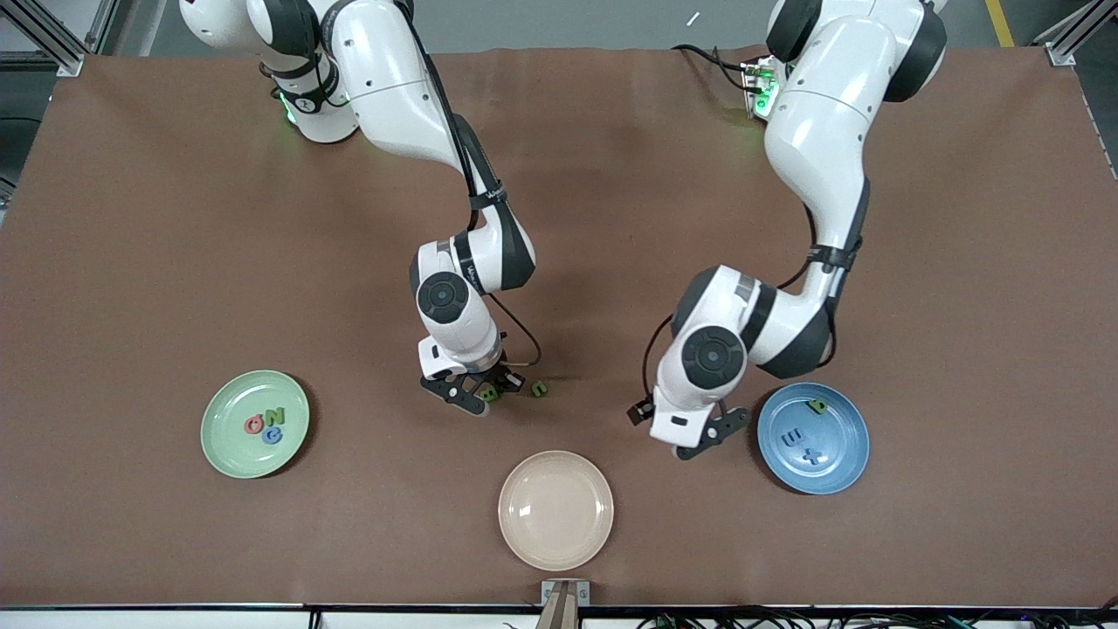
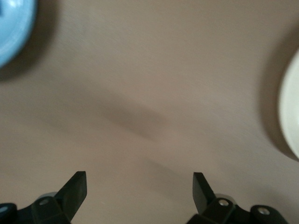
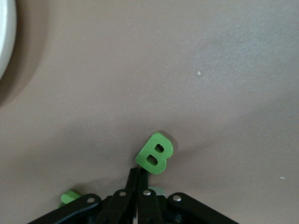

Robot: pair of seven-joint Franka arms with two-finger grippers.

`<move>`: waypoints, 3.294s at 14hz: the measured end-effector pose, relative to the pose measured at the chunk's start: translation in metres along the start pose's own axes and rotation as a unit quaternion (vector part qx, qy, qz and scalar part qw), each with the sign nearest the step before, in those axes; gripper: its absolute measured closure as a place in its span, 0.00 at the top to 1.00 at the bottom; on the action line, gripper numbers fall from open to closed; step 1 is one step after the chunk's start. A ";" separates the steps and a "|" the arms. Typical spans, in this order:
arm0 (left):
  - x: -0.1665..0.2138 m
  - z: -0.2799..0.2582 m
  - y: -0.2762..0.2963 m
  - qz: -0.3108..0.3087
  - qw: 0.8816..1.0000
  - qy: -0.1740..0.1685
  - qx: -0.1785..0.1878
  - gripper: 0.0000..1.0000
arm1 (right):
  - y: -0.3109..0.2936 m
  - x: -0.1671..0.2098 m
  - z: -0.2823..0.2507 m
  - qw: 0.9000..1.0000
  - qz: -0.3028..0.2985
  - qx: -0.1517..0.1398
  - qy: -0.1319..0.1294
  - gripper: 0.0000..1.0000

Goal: Sort upper and lower case letters into plates
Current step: 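Grasp the green B with the right gripper while the left gripper grasps green u, then drop the B on the green plate while the left gripper holds u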

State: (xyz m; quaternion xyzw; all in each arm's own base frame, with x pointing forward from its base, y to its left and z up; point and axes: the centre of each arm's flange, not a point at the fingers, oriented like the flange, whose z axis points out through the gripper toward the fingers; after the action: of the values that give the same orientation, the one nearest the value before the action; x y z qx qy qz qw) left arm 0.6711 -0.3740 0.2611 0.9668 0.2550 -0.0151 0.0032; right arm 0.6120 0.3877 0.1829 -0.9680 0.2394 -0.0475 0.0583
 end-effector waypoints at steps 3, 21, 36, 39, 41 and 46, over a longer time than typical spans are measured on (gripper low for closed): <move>-0.026 0.004 0.026 -0.018 0.999 0.020 -0.038 1.00 | -0.006 0.007 -0.012 1.000 -0.021 -0.017 -0.008 0.41; -0.069 0.043 0.056 -0.047 0.996 0.029 -0.069 1.00 | -0.003 0.009 0.005 0.995 -0.080 -0.040 0.033 0.56; -0.102 0.052 0.069 -0.024 0.997 0.027 -0.065 1.00 | 0.138 0.185 -0.046 0.976 -0.204 -0.077 -0.029 0.28; -0.111 0.054 0.071 -0.020 0.997 0.026 -0.063 1.00 | 0.195 0.232 -0.069 0.960 -0.265 -0.084 -0.043 0.28; -0.113 0.061 0.071 -0.018 0.998 0.025 -0.059 1.00 | 0.223 0.250 -0.074 0.951 -0.294 -0.086 -0.054 0.28; -0.124 0.072 0.075 -0.010 0.998 0.028 -0.060 0.96 | 0.284 0.275 -0.072 0.930 -0.345 -0.080 -0.094 0.35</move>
State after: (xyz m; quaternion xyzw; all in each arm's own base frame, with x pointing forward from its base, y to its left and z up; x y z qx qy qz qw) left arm 0.5986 -0.5012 0.1927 0.9624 0.2649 0.0269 0.0540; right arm 0.7149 0.0026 0.2327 -0.9924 -0.1130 0.0463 -0.0173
